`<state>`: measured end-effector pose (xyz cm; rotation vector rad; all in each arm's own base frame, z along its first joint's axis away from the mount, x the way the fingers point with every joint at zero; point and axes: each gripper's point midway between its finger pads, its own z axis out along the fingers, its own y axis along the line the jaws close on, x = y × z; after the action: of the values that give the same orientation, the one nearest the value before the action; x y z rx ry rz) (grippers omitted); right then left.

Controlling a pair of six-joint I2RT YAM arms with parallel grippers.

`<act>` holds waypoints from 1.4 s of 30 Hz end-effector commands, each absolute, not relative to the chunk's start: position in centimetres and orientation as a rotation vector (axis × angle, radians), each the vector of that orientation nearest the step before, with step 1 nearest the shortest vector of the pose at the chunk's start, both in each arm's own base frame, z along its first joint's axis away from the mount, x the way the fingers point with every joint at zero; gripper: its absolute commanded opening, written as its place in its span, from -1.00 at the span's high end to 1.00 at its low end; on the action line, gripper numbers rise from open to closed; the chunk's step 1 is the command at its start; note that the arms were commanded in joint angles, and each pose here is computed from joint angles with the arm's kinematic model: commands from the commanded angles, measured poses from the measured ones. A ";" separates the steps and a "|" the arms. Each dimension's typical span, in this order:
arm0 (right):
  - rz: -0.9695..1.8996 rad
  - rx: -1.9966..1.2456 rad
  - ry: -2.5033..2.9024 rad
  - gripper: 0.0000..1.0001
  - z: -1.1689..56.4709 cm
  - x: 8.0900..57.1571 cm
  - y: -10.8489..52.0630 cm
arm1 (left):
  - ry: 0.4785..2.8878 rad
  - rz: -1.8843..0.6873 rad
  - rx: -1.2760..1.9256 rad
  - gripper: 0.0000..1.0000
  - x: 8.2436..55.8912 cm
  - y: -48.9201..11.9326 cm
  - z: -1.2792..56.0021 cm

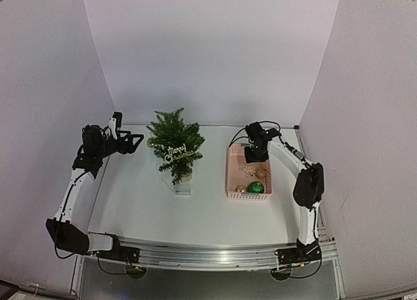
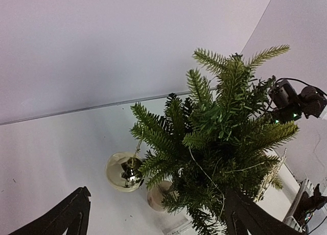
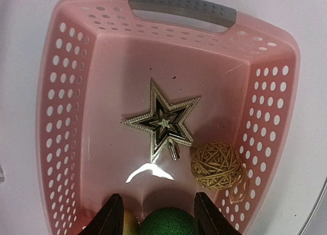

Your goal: Decorate the small christmas tree

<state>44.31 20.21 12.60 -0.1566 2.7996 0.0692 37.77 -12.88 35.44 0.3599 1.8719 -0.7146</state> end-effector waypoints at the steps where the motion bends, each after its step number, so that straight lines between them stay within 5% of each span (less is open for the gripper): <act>1: -0.071 -0.207 2.895 0.09 11.6 43.4 18.8 | 1.808 -0.680 0.330 -0.83 37.7 -12.2 37.0; 18: -0.332 -0.753 2.971 -0.49 7.1 43.3 15.4 | 1.828 -0.682 0.331 -0.83 38.5 -12.3 35.6; 34: -0.285 -0.854 3.048 -0.38 2.9 43.3 15.4 | 1.830 -0.688 0.323 -0.83 38.5 -12.3 35.6; 42: -0.269 -0.822 3.045 0.10 4.0 43.3 15.6 | 1.823 -0.683 0.327 -0.83 38.5 -12.3 35.8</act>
<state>43.23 15.05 2.73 -0.8335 3.0484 -0.3040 38.26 -12.46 34.60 0.3224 1.8722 -0.6963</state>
